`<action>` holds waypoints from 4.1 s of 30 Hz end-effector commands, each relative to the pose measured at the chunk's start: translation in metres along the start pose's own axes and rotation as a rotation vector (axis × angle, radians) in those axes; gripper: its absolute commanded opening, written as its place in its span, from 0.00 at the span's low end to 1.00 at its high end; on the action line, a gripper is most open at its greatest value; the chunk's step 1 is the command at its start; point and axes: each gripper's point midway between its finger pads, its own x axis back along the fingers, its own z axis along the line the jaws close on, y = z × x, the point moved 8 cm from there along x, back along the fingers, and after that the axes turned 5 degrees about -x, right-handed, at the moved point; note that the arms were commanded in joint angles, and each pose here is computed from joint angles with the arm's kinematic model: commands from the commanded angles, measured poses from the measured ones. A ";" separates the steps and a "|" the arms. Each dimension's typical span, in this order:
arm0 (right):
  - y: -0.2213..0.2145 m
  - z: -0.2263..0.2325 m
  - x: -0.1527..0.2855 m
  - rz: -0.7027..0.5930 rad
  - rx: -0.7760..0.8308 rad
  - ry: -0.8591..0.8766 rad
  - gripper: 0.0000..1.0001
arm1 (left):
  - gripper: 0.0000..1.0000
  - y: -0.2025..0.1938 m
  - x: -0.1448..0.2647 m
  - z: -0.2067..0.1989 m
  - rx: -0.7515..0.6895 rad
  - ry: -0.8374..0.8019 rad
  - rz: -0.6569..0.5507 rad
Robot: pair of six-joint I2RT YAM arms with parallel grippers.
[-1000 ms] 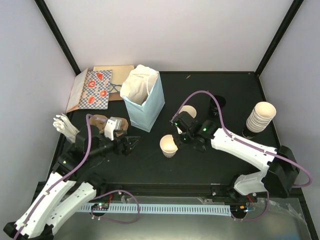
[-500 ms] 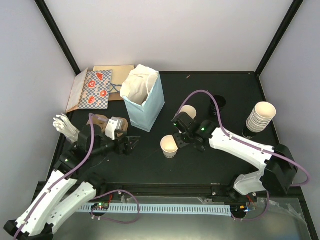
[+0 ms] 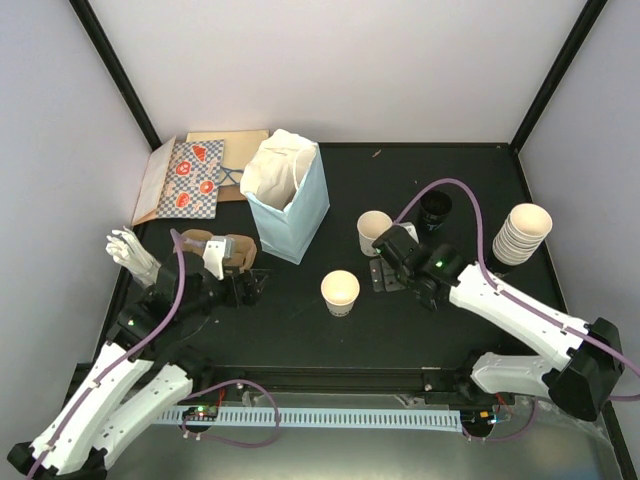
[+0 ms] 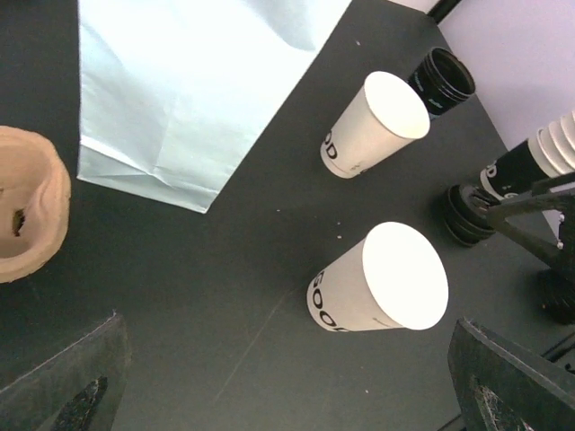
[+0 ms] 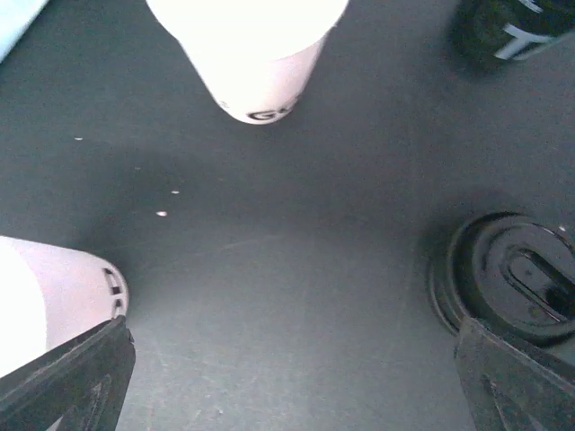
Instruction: Pack the takeout coffee
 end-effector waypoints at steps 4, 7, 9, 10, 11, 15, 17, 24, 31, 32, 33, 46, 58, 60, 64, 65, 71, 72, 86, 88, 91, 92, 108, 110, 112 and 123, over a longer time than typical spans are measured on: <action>-0.006 -0.030 -0.004 -0.047 -0.112 -0.115 1.00 | 0.99 0.008 0.018 -0.002 -0.040 0.012 -0.091; -0.003 -0.049 -0.005 -0.033 -0.259 -0.094 1.00 | 0.99 0.007 0.020 -0.002 -0.096 0.004 -0.107; -0.005 -0.065 -0.009 -0.028 -0.330 -0.120 1.00 | 0.99 0.008 0.020 -0.003 -0.144 0.009 -0.105; -0.007 -0.071 -0.011 -0.026 -0.351 -0.142 1.00 | 0.99 0.008 0.020 -0.002 -0.162 0.020 -0.102; -0.008 -0.077 -0.013 -0.026 -0.374 -0.170 1.00 | 0.99 0.009 0.020 -0.002 -0.178 0.025 -0.101; -0.011 -0.092 -0.021 -0.012 -0.417 -0.271 1.00 | 0.99 0.010 0.015 -0.005 -0.216 -0.009 -0.099; -0.011 -0.096 -0.024 -0.004 -0.431 -0.310 1.00 | 0.99 0.009 0.011 -0.007 -0.227 -0.036 -0.097; -0.009 -0.108 -0.042 0.034 -0.471 -0.390 1.00 | 0.99 0.015 0.002 -0.011 -0.267 -0.060 -0.075; -0.006 -0.115 -0.065 0.131 -0.488 -0.464 1.00 | 0.99 0.010 -0.007 -0.009 -0.290 -0.061 -0.037; -0.006 -0.115 -0.067 0.133 -0.492 -0.461 1.00 | 0.99 0.009 -0.007 -0.009 -0.289 -0.064 -0.038; -0.005 -0.115 -0.069 0.134 -0.496 -0.458 1.00 | 0.99 0.009 -0.007 -0.008 -0.288 -0.062 -0.041; 0.009 -0.119 -0.091 0.173 -0.492 -0.487 0.91 | 0.99 0.008 -0.003 -0.007 -0.286 -0.059 -0.067; 0.006 -0.121 -0.108 0.213 -0.484 -0.483 0.88 | 0.99 0.007 -0.005 -0.007 -0.284 -0.060 -0.053; 0.005 -0.123 -0.109 0.217 -0.489 -0.485 0.87 | 0.99 0.007 -0.006 -0.007 -0.282 -0.060 -0.051; 0.001 -0.126 -0.111 0.226 -0.495 -0.492 0.87 | 0.99 0.007 -0.006 -0.007 -0.282 -0.059 -0.048; -0.002 -0.127 -0.112 0.231 -0.500 -0.495 0.87 | 0.99 0.007 -0.006 -0.007 -0.282 -0.059 -0.047; -0.005 -0.128 -0.113 0.226 -0.513 -0.486 0.85 | 0.99 0.006 -0.007 -0.007 -0.281 -0.059 -0.046; -0.005 -0.129 -0.113 0.230 -0.514 -0.488 0.84 | 0.99 0.006 -0.007 -0.007 -0.282 -0.059 -0.046; -0.008 -0.129 -0.112 0.233 -0.520 -0.478 0.80 | 0.99 0.006 -0.007 -0.007 -0.280 -0.058 -0.044; -0.007 -0.129 -0.111 0.231 -0.522 -0.473 0.80 | 0.99 0.006 -0.007 -0.007 -0.280 -0.058 -0.043; -0.006 -0.129 -0.106 0.224 -0.525 -0.469 0.80 | 0.99 0.006 -0.007 -0.006 -0.280 -0.057 -0.044; -0.006 -0.129 -0.104 0.220 -0.526 -0.467 0.79 | 0.99 0.006 -0.007 -0.007 -0.280 -0.058 -0.043; 0.015 -0.129 -0.054 0.110 -0.538 -0.400 0.78 | 0.99 0.006 -0.008 -0.007 -0.279 -0.061 -0.034; 0.017 -0.129 -0.047 0.094 -0.539 -0.384 0.78 | 0.99 0.006 -0.009 -0.007 -0.280 -0.061 -0.031; 0.019 -0.128 -0.044 0.085 -0.541 -0.371 0.78 | 0.99 0.006 -0.009 -0.007 -0.281 -0.063 -0.031; 0.004 -0.129 -0.060 0.125 -0.525 -0.378 0.78 | 0.99 0.005 -0.010 -0.007 -0.282 -0.071 -0.025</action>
